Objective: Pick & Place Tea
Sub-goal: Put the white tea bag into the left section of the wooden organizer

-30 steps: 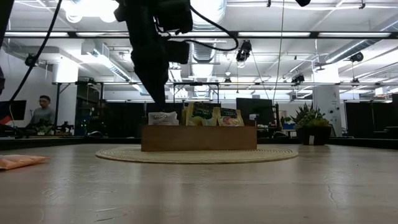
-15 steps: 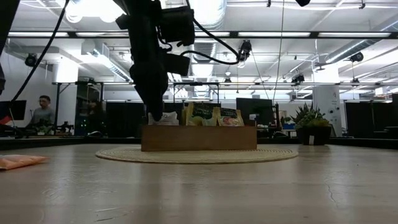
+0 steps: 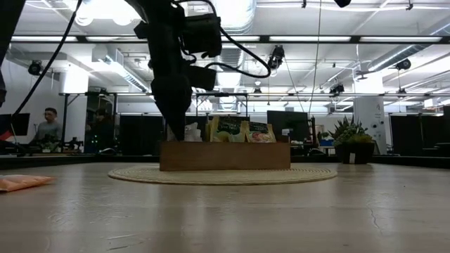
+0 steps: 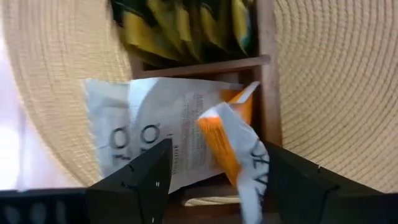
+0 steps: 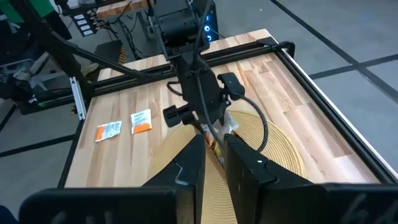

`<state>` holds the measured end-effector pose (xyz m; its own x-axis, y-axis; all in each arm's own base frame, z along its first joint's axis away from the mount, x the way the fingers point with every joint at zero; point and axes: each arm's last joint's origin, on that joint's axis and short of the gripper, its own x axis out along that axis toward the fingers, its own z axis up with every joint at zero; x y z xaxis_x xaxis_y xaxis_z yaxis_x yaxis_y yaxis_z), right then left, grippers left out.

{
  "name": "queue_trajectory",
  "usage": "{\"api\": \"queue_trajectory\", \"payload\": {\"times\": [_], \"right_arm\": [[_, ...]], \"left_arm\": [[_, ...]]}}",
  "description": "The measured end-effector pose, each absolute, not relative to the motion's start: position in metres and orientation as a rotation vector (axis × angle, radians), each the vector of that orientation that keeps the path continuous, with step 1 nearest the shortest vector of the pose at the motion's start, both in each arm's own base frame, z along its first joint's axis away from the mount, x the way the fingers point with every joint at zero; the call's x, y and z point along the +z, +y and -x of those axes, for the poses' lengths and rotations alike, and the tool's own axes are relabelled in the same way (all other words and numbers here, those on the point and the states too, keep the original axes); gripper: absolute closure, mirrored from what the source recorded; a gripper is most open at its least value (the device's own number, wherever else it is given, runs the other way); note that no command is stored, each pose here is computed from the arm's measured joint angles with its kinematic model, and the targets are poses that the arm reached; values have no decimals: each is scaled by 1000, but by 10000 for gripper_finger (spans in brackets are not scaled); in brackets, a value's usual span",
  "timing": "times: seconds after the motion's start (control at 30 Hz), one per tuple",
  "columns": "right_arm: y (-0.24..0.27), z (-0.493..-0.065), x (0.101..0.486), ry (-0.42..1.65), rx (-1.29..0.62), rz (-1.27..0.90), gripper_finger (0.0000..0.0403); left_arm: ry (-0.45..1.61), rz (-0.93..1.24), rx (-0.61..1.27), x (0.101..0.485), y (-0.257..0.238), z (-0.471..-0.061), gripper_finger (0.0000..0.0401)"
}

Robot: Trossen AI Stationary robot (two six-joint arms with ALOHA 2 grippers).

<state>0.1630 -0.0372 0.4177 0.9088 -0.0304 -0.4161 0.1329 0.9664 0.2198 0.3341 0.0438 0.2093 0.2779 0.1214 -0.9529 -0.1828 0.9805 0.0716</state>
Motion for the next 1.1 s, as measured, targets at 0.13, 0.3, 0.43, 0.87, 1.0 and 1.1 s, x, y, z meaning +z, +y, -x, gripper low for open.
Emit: {"api": "queue_trajectory", "payload": {"times": [0.13, 0.3, 0.43, 0.87, 1.0, 1.1], "right_arm": [[-37, -163, 418, 422, -85, -248, 346], [-37, -163, 418, 420, -86, -252, 346], [-37, -163, 418, 420, -86, -252, 346], [-37, -163, 418, 420, -84, -244, 346], [-37, -163, 418, 420, -84, -244, 346], [-37, -163, 418, 420, -84, -244, 346]], "left_arm": [[1297, 62, 198, 203, 44, -336, 175], [1309, 71, 200, 207, 44, -337, 232], [1321, 77, 205, 213, 44, -338, 298], [1320, 52, 186, 225, 45, -340, 399], [1324, 68, 198, 224, 45, -340, 399], [1322, 89, 214, 224, 45, -340, 400]]}}
